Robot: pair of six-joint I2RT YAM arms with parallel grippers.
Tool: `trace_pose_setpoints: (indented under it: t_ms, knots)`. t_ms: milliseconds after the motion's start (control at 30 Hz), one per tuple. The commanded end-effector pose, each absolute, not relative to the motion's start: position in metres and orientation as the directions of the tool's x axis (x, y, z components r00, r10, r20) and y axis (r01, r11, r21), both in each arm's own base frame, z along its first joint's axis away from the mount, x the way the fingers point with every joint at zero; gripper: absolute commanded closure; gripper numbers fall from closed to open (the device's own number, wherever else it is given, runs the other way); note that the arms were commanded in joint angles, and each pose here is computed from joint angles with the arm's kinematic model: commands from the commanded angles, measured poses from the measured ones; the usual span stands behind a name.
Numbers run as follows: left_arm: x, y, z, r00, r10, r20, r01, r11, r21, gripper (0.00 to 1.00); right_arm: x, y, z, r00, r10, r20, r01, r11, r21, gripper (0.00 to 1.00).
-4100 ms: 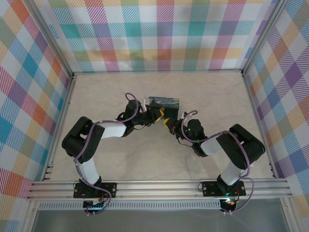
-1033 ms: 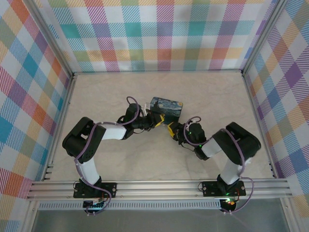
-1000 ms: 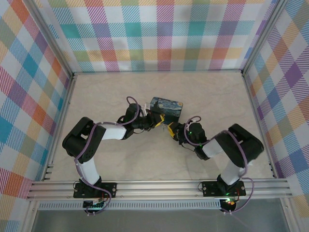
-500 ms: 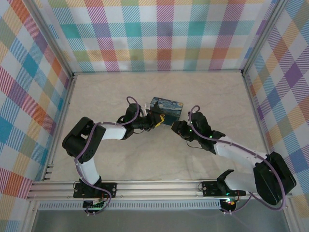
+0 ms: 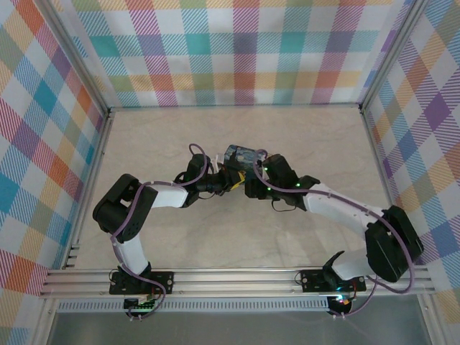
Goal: Unlock a padlock with a key
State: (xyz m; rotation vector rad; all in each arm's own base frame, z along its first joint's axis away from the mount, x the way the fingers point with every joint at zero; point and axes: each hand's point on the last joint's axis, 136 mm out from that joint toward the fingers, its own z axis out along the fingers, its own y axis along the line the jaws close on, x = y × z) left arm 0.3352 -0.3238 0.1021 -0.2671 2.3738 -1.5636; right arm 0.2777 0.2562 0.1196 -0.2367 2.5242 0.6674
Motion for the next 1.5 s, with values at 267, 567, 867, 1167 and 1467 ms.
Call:
trace_pose_setpoints:
  t_ms: [267,567,867,1167,1467]
  knots:
    - [0.335,-0.332,0.119,-0.948,-0.279,-0.152,0.041,0.366,-0.930,1.00,0.295,0.275,0.114,-0.794,-0.227,-0.564,-0.420,0.876,0.237,0.53]
    - [0.336,-0.332,0.120,-0.948,-0.279,-0.153,0.043,0.365,-0.930,1.00,0.298,0.287,0.106,-0.777,-0.284,-0.562,-0.446,0.878,0.173,0.56]
    - [0.337,-0.330,0.124,-0.946,-0.285,-0.157,0.047,0.357,-0.933,1.00,0.291,0.294,0.114,-0.740,-0.285,-0.609,-0.462,0.874,0.152,0.55]
    - [0.339,-0.327,0.126,-0.943,-0.294,-0.155,0.045,0.350,-0.936,1.00,0.279,0.285,0.125,-0.691,-0.265,-0.673,-0.463,0.877,0.130,0.56]
    - [0.340,-0.328,0.133,-0.943,-0.296,-0.154,0.050,0.333,-0.942,1.00,0.285,0.286,0.110,-0.672,-0.296,-0.679,-0.463,0.883,0.073,0.55]
